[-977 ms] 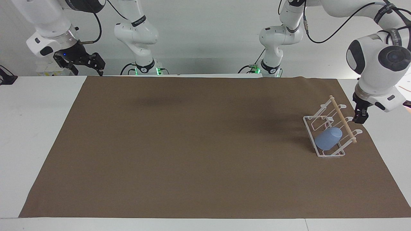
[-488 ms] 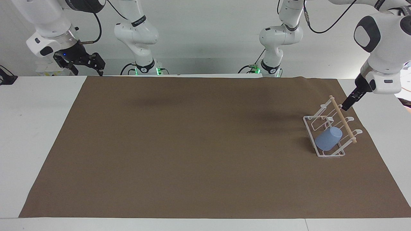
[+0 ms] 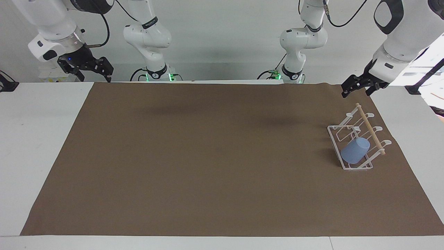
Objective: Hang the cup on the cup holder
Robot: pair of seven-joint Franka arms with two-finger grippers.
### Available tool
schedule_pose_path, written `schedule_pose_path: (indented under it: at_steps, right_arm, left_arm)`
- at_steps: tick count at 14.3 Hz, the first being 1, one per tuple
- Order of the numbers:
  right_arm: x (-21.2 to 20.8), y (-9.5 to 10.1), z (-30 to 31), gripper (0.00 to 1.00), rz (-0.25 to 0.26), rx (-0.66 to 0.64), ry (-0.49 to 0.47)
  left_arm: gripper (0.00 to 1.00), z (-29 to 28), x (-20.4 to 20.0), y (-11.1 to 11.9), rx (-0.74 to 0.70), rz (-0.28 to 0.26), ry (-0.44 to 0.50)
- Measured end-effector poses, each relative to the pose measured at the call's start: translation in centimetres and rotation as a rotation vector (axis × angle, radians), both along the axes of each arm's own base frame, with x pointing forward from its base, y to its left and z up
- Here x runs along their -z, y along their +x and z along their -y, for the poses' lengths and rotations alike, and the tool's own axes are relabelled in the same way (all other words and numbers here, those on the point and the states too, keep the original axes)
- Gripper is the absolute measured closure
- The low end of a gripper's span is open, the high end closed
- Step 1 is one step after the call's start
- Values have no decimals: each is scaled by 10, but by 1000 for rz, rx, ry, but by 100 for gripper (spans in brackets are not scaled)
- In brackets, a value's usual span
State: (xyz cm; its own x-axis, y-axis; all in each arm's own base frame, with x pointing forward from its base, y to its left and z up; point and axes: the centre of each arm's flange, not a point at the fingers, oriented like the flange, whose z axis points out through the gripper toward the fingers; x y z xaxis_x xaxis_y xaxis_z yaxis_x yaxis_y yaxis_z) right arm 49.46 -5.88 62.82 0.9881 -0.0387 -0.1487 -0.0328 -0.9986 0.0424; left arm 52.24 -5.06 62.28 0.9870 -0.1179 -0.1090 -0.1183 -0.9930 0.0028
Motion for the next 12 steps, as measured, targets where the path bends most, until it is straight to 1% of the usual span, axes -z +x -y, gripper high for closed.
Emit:
schedule_pose_path:
  at_steps: [3, 5, 9, 12]
  right_arm:
    - [0, 0, 0, 0, 0, 0, 0]
    - [0, 0, 0, 0, 0, 0, 0]
    - [-1, 0, -2, 0, 2, -4, 0]
    - [-1, 0, -3, 0, 2, -6, -1]
  left_arm:
    - [0, 31, -8, -7, 82, 14, -13]
    - [0, 41, -8, -8, 99, 16, -15]
    - [0, 35, -5, 6, 85, 16, -20]
    - [0, 34, -5, 9, 85, 17, -21]
